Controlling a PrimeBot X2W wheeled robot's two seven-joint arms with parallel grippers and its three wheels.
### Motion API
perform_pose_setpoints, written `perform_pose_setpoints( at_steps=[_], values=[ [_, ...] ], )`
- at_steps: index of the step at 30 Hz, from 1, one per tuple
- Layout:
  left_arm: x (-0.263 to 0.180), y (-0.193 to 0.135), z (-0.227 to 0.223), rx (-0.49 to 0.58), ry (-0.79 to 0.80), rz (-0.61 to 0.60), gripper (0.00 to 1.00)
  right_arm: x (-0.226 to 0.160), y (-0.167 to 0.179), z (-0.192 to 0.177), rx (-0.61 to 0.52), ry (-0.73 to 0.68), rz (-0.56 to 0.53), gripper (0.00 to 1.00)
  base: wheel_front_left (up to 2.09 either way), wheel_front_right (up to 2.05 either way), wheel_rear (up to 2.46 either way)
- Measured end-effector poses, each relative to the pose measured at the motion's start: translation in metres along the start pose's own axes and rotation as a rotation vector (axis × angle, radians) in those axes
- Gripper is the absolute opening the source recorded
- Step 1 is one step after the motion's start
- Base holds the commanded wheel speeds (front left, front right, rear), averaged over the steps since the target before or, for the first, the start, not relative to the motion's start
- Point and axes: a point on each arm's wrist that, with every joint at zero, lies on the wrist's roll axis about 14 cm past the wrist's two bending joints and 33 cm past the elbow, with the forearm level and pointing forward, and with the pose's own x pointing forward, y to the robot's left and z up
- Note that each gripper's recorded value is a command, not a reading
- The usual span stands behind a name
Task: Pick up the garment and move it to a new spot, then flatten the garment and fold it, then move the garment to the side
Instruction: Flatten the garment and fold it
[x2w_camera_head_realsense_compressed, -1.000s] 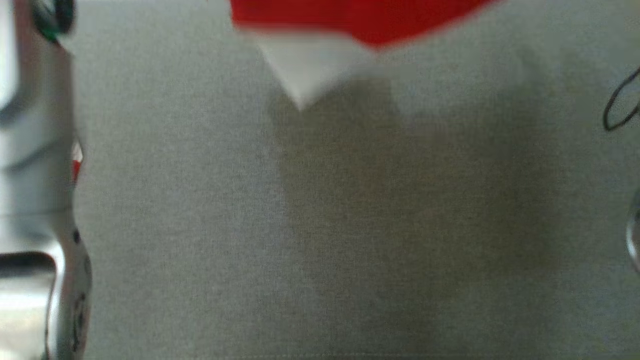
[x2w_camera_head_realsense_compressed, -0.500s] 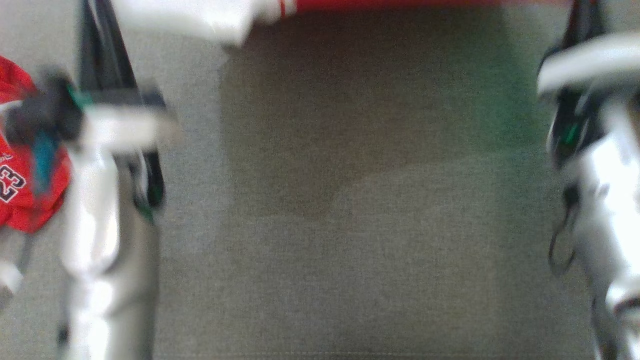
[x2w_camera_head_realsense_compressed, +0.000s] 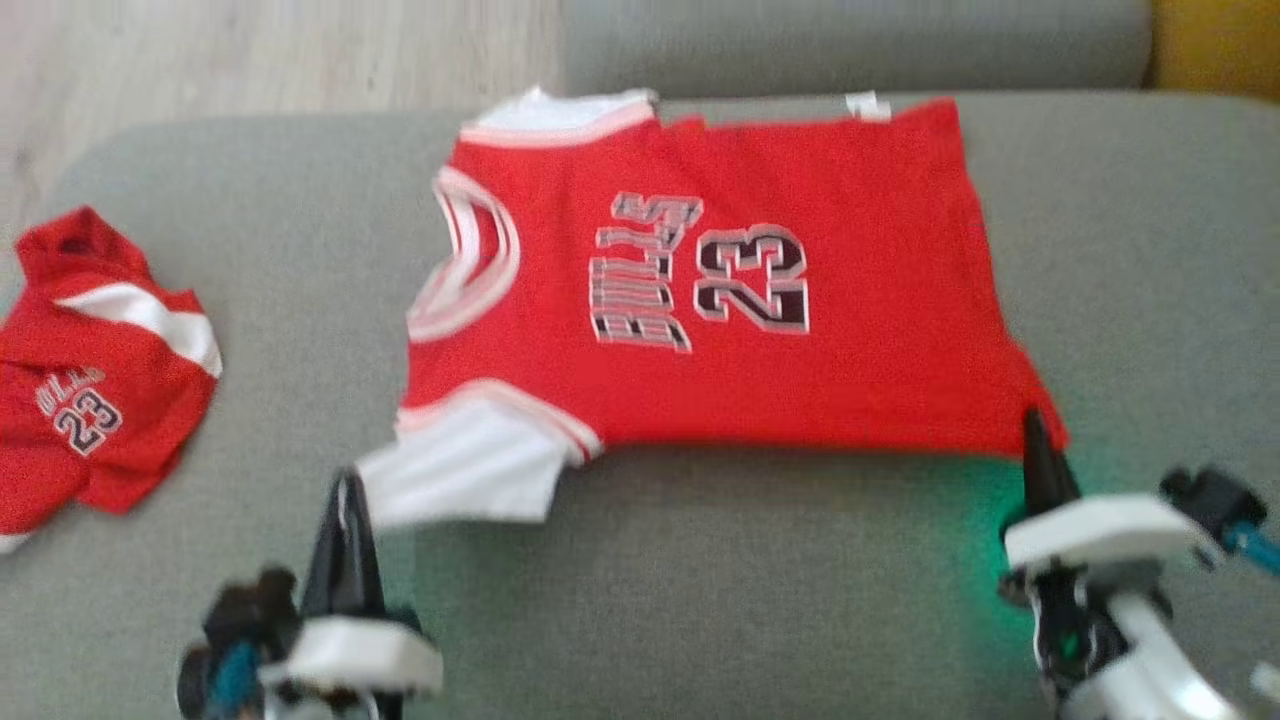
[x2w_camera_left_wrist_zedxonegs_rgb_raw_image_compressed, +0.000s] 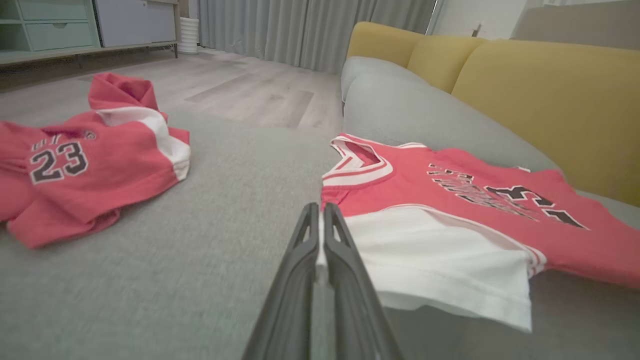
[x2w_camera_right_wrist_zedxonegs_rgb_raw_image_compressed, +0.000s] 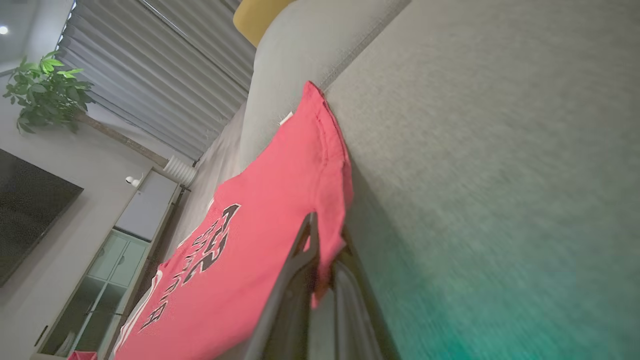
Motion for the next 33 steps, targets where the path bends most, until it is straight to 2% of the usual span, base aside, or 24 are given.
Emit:
perform_pose_setpoints(
  at_steps=[7,17,25,29,33],
  values=[
    [-0.059,0.001,-0.030,0.000,0.067,0.007,0.00,-0.043,-0.009,-0.015,0.037,0.012,-0.014,0.00,0.00,0.00,0.00],
    [-0.095,0.011,-0.040,-0.011,0.075,0.044,0.00,-0.066,-0.016,-0.036,0.086,0.052,-0.027,0.00,0.00,0.00,0.00],
    [-0.068,-0.003,-0.004,0.002,-0.023,-0.015,0.00,-0.062,-0.013,-0.037,0.116,0.070,-0.018,0.00,0.00,0.00,0.00],
    [-0.031,-0.024,0.033,0.023,-0.119,-0.086,0.00,-0.045,0.010,-0.032,0.123,0.097,0.044,0.00,0.00,0.00,0.00],
    [-0.001,-0.036,0.051,0.035,-0.156,-0.117,0.00,-0.020,0.030,-0.007,0.135,0.053,0.091,0.00,0.00,0.00,0.00]
  ],
)
